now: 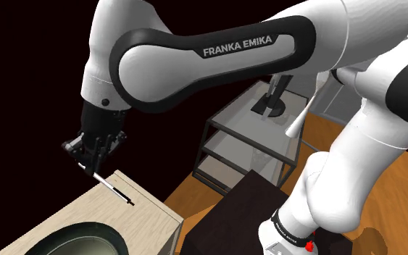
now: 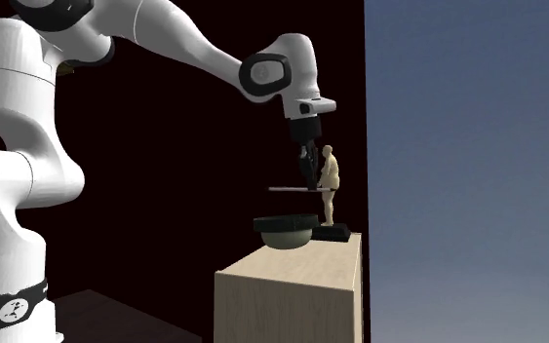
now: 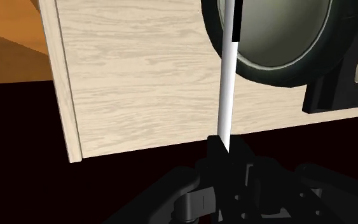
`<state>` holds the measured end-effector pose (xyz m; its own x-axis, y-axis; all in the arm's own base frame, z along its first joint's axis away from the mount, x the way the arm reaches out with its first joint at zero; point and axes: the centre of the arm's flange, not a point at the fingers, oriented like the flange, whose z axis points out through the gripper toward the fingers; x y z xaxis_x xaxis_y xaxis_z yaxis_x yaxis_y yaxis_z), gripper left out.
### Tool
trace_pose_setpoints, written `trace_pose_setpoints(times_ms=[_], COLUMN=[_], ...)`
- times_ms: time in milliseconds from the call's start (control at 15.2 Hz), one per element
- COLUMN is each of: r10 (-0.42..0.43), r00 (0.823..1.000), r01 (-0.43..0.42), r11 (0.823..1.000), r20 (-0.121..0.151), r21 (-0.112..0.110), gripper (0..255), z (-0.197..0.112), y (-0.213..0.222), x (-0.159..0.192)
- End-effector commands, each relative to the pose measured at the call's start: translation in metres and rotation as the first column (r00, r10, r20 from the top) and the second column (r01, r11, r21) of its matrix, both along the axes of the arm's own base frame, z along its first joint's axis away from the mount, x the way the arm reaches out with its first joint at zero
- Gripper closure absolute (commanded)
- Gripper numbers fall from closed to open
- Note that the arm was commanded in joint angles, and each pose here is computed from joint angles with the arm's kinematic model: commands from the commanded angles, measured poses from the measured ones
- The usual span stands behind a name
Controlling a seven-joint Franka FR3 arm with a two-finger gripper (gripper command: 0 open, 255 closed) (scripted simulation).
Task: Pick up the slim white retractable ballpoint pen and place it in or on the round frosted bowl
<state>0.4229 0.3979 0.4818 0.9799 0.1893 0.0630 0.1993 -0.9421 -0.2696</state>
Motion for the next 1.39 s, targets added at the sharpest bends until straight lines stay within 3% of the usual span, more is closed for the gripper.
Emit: trace_pose_setpoints(times_ms=[0, 594, 1320], r10=[-0.001, -0.001, -0.001], r00=[1.0, 1.0, 1.0], r01=[0.001, 0.001, 0.001], r11=[1.0, 1.0, 1.0], r20=[0.0, 0.0, 0.0], r21=[0.0, 0.0, 0.0], gripper=[255, 255, 255], z=[0.003, 0.013, -0.045], y=[0.022, 0.111, 0.111], x=[-0.015, -0.083, -0.083])
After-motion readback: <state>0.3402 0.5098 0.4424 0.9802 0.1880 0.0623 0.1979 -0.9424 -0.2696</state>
